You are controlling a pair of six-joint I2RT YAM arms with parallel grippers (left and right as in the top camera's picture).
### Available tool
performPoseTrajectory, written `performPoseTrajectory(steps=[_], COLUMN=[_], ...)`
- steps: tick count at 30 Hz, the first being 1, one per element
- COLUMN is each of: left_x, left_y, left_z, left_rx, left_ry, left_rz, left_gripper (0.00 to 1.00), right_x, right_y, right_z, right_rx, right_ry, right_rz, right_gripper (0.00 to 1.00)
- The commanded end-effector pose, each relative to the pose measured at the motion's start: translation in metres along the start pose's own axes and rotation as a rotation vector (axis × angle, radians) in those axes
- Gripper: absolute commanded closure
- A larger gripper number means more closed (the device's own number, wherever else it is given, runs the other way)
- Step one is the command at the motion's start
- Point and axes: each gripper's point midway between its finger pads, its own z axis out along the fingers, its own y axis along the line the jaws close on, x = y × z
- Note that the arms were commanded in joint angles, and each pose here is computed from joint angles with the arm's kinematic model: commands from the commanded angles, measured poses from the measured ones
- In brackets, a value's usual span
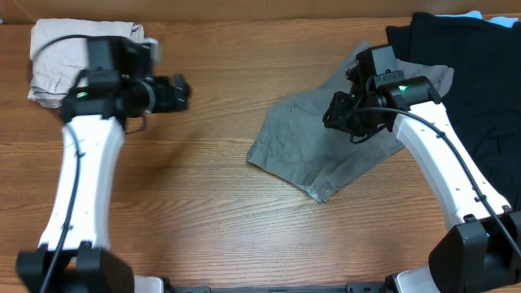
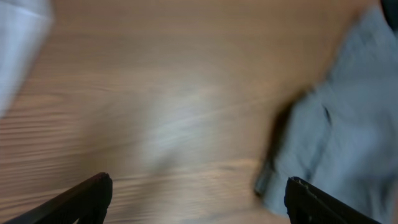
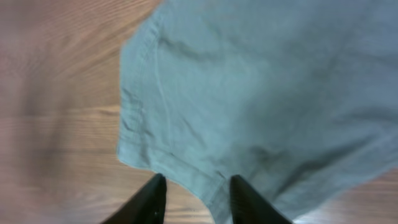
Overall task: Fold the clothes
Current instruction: 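Grasp the grey shorts' waistband edge with the left gripper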
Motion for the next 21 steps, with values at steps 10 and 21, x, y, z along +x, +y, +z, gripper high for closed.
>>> performPoseTrajectory(steps=[10,21], left_x=[0.121,0.156], left_y=[-0.099,-0.096], left_z=[0.13,0.161], left_rx=[0.206,0.135], left_ry=[0.438,0.545], left_rz=[0.439,0.508], left_gripper=[0.09,0.35], right_x=[-0.025,-0.032], right_y=[-0.05,-0.077], right_z=[-0.032,-0.04], right_rx=[0.07,0.092], right_ry=[-0.078,-0.093], right_rz=[0.095,0.144], right_gripper=[0.5,0.5])
